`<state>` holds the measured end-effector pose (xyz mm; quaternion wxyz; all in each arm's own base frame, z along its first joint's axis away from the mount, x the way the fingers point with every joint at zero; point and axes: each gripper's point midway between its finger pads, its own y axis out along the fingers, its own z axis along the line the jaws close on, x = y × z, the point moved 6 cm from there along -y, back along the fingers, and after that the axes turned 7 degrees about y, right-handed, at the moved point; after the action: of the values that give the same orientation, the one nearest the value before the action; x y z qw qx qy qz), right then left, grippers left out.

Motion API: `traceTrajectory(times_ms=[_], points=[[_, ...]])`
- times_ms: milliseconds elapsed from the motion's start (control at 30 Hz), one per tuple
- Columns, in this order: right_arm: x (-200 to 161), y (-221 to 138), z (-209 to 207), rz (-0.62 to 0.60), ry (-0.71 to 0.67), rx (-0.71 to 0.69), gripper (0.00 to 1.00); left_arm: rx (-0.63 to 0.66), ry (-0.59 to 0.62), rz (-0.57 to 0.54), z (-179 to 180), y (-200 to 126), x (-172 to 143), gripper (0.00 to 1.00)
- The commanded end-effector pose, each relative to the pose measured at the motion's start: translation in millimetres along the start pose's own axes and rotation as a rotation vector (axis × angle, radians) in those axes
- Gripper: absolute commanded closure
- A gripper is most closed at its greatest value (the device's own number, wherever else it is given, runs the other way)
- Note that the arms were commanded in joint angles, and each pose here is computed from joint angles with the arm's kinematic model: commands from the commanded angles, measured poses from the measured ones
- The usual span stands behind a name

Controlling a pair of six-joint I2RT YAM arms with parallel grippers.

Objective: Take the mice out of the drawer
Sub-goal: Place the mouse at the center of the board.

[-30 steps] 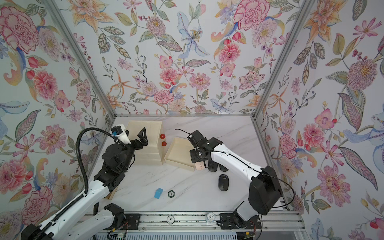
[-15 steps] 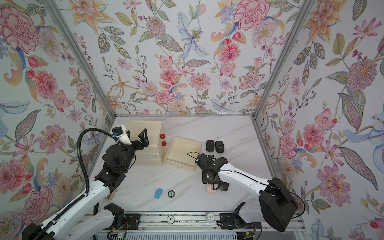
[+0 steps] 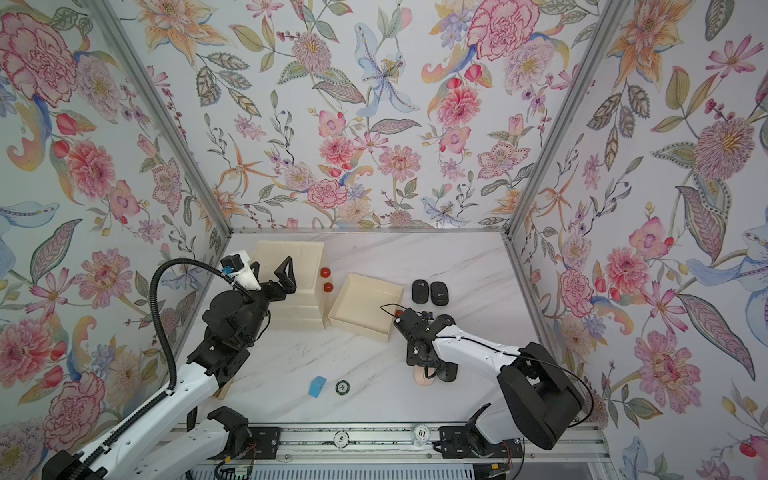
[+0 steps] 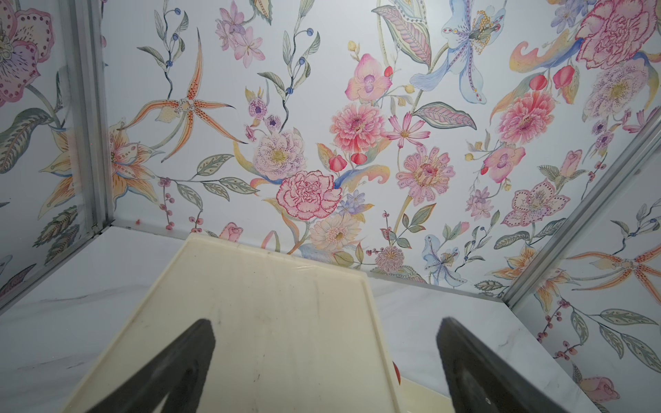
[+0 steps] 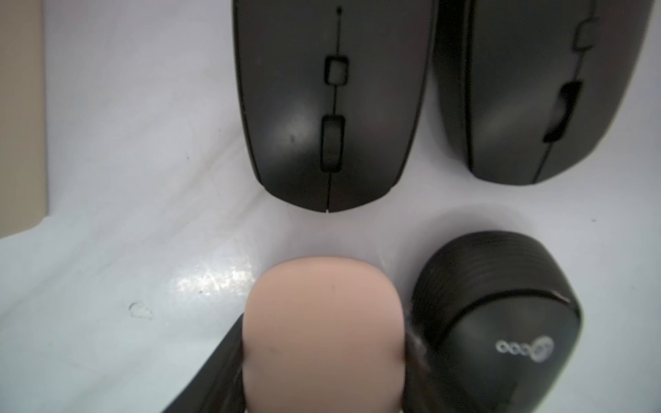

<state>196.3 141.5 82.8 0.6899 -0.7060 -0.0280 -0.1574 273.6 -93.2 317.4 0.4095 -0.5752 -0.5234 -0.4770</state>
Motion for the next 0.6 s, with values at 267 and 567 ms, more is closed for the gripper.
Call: traceTrajectory(times_ms=[267, 567], points=[[-1.6, 8.9, 1.5, 0.010, 0.008, -0.001, 0.43, 0.023, 0.002, 0.007, 4.7, -0.8, -3.5, 0.00], [-1.4, 8.4, 1.0, 0.003, 0.020, -0.001, 0.35, 0.028, 0.000, 0.003, 5.8, -2.0, -3.3, 0.00]])
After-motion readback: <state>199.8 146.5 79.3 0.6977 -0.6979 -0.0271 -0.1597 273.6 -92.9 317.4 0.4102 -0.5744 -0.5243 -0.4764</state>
